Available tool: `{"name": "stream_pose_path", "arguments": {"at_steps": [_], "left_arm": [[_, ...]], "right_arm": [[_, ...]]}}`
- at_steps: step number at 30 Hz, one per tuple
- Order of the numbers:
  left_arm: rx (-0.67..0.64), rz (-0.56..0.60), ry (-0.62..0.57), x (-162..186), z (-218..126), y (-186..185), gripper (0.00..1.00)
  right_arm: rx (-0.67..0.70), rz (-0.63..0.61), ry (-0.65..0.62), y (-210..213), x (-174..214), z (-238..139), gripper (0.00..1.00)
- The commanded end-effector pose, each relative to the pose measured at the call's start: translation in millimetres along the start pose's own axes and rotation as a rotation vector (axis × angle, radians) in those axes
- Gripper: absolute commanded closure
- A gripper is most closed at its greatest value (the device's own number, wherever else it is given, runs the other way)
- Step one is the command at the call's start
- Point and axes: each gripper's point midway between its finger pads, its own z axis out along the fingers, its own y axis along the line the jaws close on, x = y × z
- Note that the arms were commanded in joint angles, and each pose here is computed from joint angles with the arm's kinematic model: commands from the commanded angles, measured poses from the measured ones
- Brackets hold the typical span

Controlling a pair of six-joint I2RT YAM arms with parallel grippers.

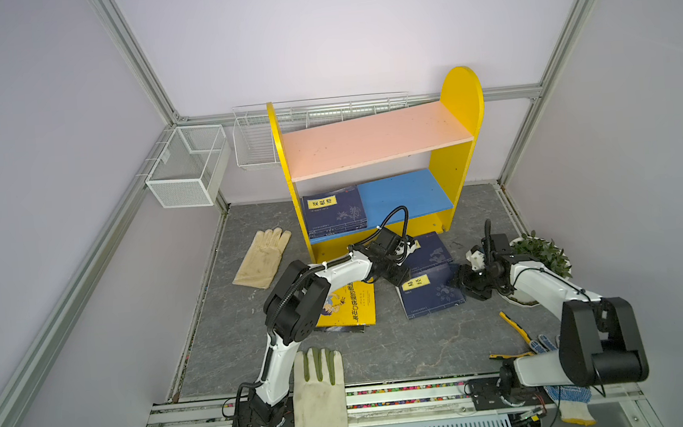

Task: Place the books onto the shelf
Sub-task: 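Move both grippers to the remaining dark blue books on the table, then grasp a dark blue book with the right gripper while the left gripper holds the pile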

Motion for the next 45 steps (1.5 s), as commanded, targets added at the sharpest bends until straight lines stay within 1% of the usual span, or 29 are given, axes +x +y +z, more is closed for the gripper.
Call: {"name": "stream_pose_path", "arguments": {"at_steps": [1, 3, 7, 10, 13, 19, 22, 26, 32, 38, 41, 44, 45], "left_arm": [[0.019, 0.015, 0.067, 14, 10, -2, 0.61], [0.016, 0.012, 0.079, 17, 12, -1, 0.63], [0.001, 0.008, 0.109, 21, 11, 1, 0.65], [0.003, 0.008, 0.122, 24, 13, 1, 0.65], [0.004, 0.013, 0.128, 26, 12, 1, 0.65], [-0.001, 0.024, 0.141, 31, 11, 3, 0.67], [0.001, 0.032, 0.152, 35, 12, 4, 0.68], [0.007, 0.027, 0.166, 39, 14, 5, 0.70], [0.024, 0.023, 0.175, 42, 16, 4, 0.72], [0.066, 0.028, 0.187, 40, 20, -2, 0.72], [0.071, 0.027, 0.189, 40, 21, -2, 0.72], [0.074, 0.027, 0.189, 39, 21, -2, 0.72], [0.075, 0.028, 0.190, 40, 21, -3, 0.72]], "right_arm": [[-0.122, -0.050, -0.012, 29, -12, -4, 0.36], [-0.115, -0.043, -0.012, 29, -14, -4, 0.36], [-0.008, -0.004, -0.022, 9, -13, -4, 0.34], [0.072, 0.011, 0.025, -9, 0, 1, 0.34], [0.113, 0.029, 0.092, -23, 19, 6, 0.34], [0.155, 0.053, 0.154, -39, 44, 11, 0.33], [0.125, 0.064, 0.165, -37, 45, 15, 0.33], [0.044, 0.057, 0.156, -24, 39, 21, 0.34], [-0.085, 0.035, 0.085, 4, 21, 14, 0.37], [-0.216, -0.015, 0.028, 31, 7, 3, 0.39], [-0.258, -0.033, 0.007, 41, 0, 1, 0.40], [-0.287, -0.046, -0.015, 47, -7, -1, 0.44], [-0.294, -0.048, -0.021, 49, -9, -1, 0.48]]}}
